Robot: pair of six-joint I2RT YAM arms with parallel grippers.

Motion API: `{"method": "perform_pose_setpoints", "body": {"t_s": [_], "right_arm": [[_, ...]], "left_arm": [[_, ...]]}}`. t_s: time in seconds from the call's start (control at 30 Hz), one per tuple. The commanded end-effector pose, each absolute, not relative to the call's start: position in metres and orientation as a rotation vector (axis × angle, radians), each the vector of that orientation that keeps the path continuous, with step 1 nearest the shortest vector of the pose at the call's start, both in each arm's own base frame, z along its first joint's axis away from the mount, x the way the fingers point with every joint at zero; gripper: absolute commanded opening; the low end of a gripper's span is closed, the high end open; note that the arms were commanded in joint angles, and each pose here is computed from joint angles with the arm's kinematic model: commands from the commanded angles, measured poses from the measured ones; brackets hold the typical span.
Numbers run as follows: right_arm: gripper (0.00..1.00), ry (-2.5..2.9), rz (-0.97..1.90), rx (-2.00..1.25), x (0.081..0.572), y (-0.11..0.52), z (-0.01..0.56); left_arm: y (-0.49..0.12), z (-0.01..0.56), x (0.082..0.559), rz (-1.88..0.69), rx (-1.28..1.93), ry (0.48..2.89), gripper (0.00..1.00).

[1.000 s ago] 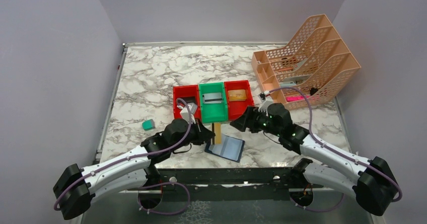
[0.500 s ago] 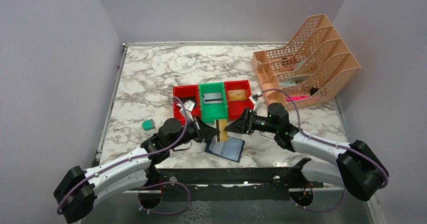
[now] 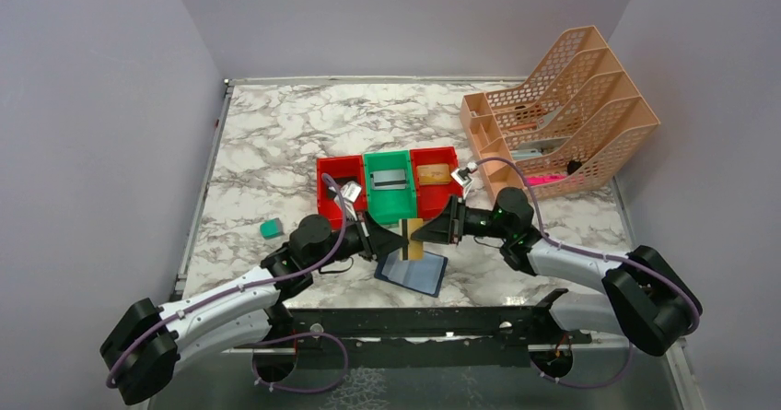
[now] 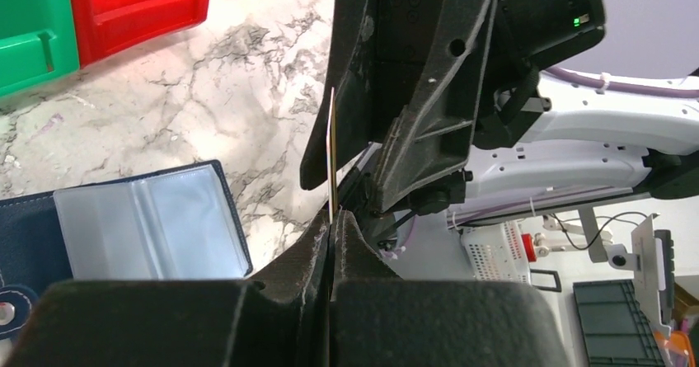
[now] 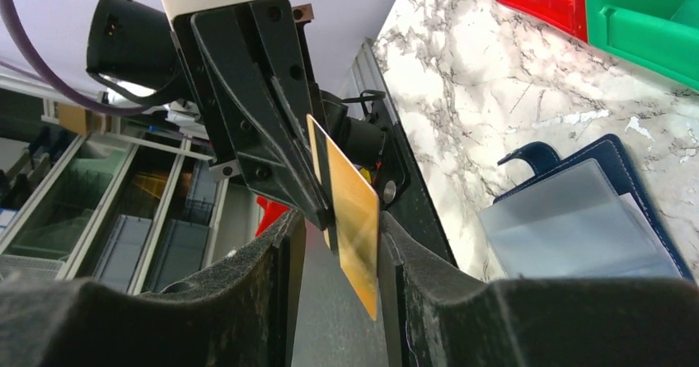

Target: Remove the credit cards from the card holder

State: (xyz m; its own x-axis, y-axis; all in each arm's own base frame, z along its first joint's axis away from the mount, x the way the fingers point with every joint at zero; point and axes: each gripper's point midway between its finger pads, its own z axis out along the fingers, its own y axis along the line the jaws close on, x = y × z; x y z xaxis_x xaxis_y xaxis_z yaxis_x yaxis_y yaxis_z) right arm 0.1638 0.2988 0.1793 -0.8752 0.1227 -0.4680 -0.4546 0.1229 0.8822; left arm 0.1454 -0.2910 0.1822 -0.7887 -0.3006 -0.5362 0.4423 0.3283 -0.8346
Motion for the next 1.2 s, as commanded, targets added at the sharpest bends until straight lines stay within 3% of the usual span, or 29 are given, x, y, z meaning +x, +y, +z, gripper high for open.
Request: {"method": "perform_pose_setpoints", "body": {"t_s": [0.0, 0.67, 1.07, 1.17], "right_arm": [[0.41, 1.905, 1.886, -0.389, 0.152, 0.296, 0.189], [0.14, 1.881, 1.948, -0.420, 0.149, 0.287, 0.186], [0.14, 1.871, 1.982, -0.439, 0.147, 0.287, 0.188], [0.05, 1.877, 1.972, -0.431, 0.148, 0.287, 0.186]], "left_arm": [[-0.292, 0.211, 0.143, -1.585, 0.157, 1.853, 0.00], [-0.295, 0.211, 0.140, -1.609, 0.175, 1.854, 0.00], [-0.297, 0.211, 0.141, -1.621, 0.167, 1.851, 0.00], [-0.297, 0.209, 0.141, -1.618, 0.163, 1.854, 0.00]]}}
